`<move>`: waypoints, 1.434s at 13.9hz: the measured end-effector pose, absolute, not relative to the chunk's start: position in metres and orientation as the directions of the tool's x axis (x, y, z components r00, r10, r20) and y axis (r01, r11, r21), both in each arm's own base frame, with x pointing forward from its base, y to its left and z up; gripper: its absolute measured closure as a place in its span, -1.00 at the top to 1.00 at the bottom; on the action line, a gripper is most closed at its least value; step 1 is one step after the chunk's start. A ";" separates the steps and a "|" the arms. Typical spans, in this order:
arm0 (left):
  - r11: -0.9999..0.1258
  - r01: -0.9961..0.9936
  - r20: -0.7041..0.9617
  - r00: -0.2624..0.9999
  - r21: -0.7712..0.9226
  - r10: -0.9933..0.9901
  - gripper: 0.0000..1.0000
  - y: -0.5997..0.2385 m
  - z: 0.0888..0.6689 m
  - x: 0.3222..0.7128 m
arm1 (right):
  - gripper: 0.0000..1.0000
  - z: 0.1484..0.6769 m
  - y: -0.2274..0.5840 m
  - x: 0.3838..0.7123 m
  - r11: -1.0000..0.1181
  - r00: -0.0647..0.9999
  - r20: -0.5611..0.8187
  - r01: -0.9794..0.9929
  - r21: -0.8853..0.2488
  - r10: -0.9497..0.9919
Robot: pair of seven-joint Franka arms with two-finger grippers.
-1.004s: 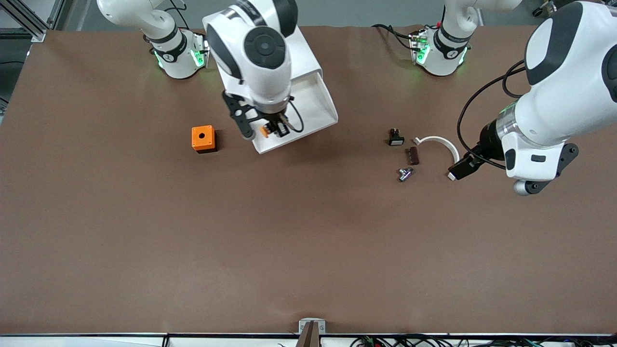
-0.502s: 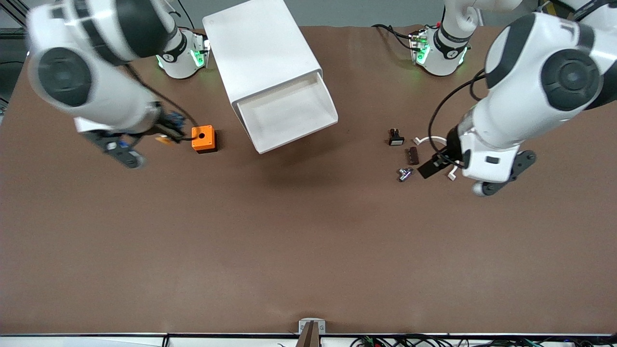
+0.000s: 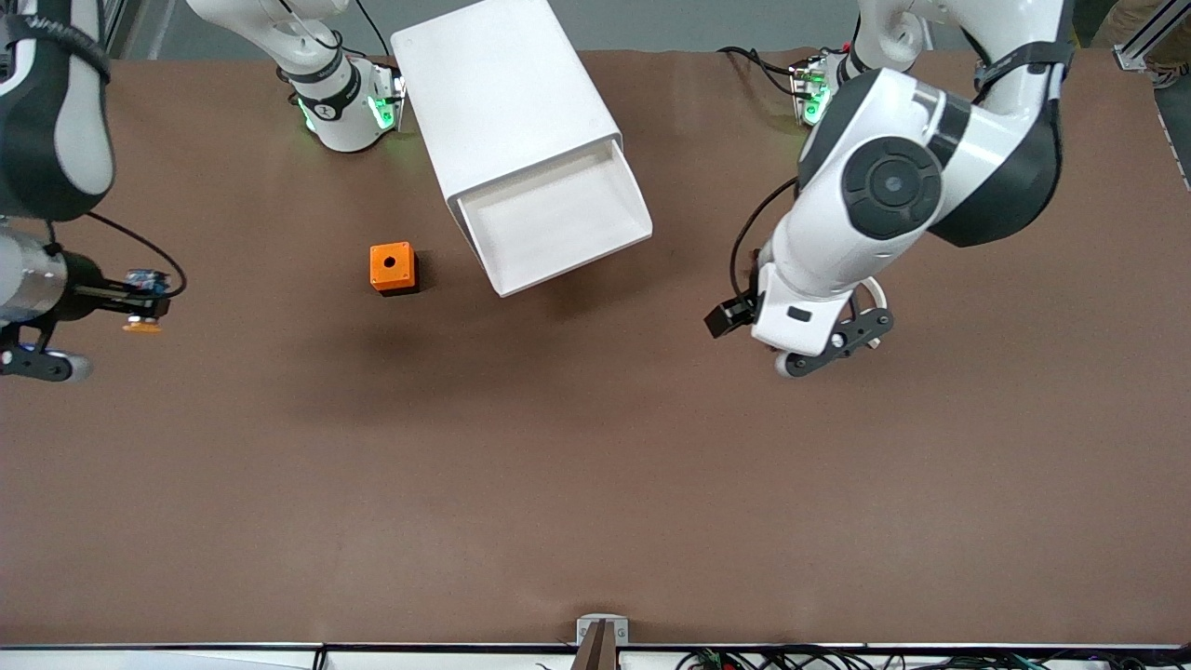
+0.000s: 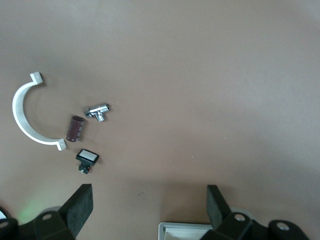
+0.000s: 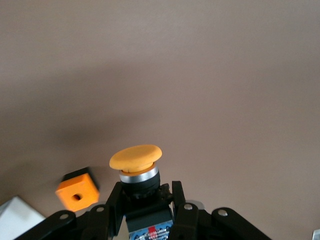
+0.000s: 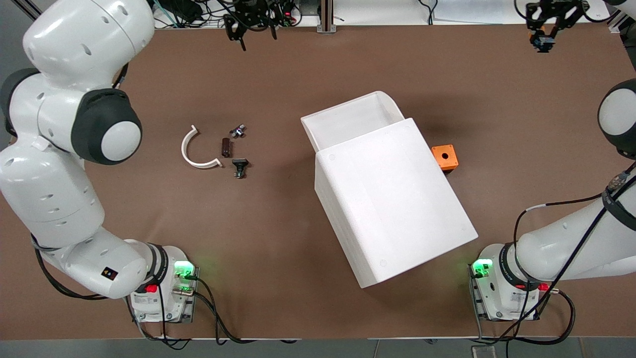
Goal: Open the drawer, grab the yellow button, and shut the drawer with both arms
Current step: 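Push the drawer shut with the left gripper while the right gripper carries the button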
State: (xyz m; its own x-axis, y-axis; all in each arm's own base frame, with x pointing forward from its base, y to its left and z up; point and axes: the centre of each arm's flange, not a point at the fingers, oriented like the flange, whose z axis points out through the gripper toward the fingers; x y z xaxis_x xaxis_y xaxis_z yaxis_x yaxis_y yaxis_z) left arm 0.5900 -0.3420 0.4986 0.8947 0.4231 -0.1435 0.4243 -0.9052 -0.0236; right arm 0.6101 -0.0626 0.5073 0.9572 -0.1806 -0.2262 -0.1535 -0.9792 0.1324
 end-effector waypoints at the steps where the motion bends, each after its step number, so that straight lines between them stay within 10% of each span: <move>1: -0.912 0.410 -0.144 0.901 -0.023 0.409 1.00 -0.353 0.492 0.587 | -0.16 0.497 -0.081 0.609 -0.981 0.960 -0.223 -0.145 0.127 -0.171; 20: -0.995 0.095 -0.209 0.974 0.037 0.085 1.00 -0.539 0.377 0.484 | -0.16 0.252 -0.192 0.580 -0.985 0.993 -0.023 -0.108 0.132 -0.112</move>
